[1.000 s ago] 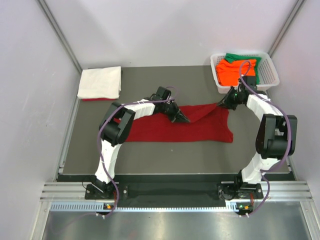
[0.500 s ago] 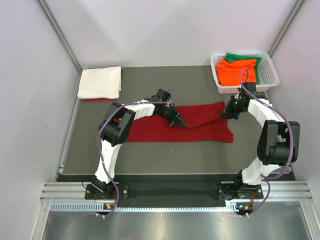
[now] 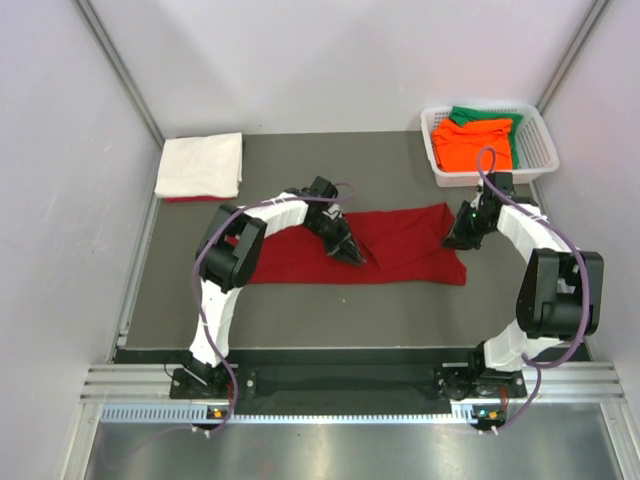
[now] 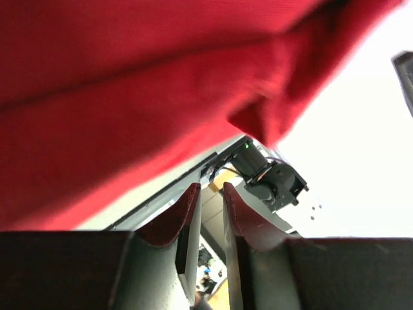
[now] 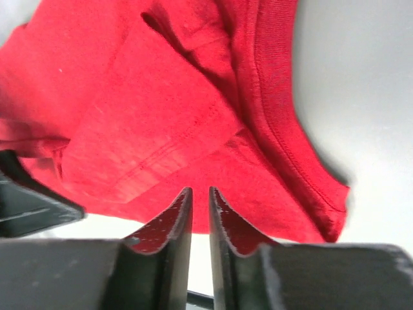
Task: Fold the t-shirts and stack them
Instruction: Fold the tshirt
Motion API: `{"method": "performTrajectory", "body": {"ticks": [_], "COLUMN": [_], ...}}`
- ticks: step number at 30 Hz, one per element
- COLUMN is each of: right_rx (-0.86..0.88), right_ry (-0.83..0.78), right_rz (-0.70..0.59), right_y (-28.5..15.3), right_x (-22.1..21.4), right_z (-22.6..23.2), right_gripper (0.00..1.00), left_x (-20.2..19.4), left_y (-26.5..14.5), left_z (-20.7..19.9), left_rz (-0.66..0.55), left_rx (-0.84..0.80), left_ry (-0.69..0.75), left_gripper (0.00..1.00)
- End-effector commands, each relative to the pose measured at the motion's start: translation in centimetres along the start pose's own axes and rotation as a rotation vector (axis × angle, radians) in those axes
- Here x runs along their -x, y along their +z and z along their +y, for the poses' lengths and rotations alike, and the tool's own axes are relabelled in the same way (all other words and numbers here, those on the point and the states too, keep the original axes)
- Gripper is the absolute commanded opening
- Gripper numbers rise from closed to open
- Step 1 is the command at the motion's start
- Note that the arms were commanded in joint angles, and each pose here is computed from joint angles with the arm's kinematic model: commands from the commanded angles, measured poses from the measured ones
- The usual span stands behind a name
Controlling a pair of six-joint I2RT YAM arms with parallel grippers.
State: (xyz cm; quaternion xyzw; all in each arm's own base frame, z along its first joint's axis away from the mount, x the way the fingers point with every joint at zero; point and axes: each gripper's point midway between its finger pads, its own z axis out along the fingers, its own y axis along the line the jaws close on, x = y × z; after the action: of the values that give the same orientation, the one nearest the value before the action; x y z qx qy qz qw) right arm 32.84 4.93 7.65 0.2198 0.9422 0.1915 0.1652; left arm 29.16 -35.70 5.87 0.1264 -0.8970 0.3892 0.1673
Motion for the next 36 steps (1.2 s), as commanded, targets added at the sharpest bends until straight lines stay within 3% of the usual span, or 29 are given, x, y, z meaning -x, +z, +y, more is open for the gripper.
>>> {"method": "performTrajectory", "body": {"ticks": [1, 5, 9, 15, 20, 23, 29, 32, 33, 35, 36], "right_rx": [-0.003, 0.074, 0.220, 0.299, 0.264, 0.187, 0.121, 0.110, 0.111, 0.141, 0.154], "right_ry": [-0.054, -0.094, -0.099, -0.100, -0.053, -0.075, -0.158, -0.173, -0.170, -0.147, -0.135], "right_rz": [-0.067, -0.110, -0.103, -0.090, -0.106, -0.098, -0.123, -0.166, -0.176, -0.188, -0.187], "right_y": [-1.7, -2.8, -1.2, 3.7, 6.9, 8.1, 5.6, 2.4, 1.0, -0.8, -1.2], "right_x": [1.9, 3.0, 3.5, 3.4, 3.9, 3.8, 5.2, 5.5, 5.4, 4.8, 4.4], "right_z": [0.1, 2.1, 5.4, 9.6, 8.4, 6.6, 6.4, 7.1, 7.3, 8.0, 8.1], "right_gripper": [0.21, 0.26, 0.28, 0.29, 0.34, 0.37, 0.50, 0.64, 0.66, 0.73, 0.75], "left_x": [-0.7, 0.2, 1.1, 3.6, 7.9, 8.5, 6.1, 4.3, 3.9, 3.2, 2.6], "left_y": [-2.7, -4.3, -3.6, 0.9, 1.3, -1.0, -10.0, -14.8, -14.8, -19.0, -18.6], "left_z": [-2.8, -7.8, -10.2, -6.0, 0.4, -0.3, -4.5, -2.4, 0.7, 2.8, 6.8], "left_rz": [-0.005, -0.097, -0.114, -0.088, -0.215, -0.260, -0.465, -0.564, -0.555, -0.661, -0.646], "left_rx": [-0.023, -0.167, -0.273, -0.173, 0.198, 0.256, 0.268, 0.284, 0.318, 0.281, 0.315], "left_ry": [0.118, 0.269, 0.276, 0.212, 0.325, 0.405, 0.548, 0.483, 0.419, 0.308, 0.216], "left_gripper": [0.25, 0.19, 0.17, 0.11, 0.11, 0.13, 0.31, 0.35, 0.36, 0.38, 0.38]}}
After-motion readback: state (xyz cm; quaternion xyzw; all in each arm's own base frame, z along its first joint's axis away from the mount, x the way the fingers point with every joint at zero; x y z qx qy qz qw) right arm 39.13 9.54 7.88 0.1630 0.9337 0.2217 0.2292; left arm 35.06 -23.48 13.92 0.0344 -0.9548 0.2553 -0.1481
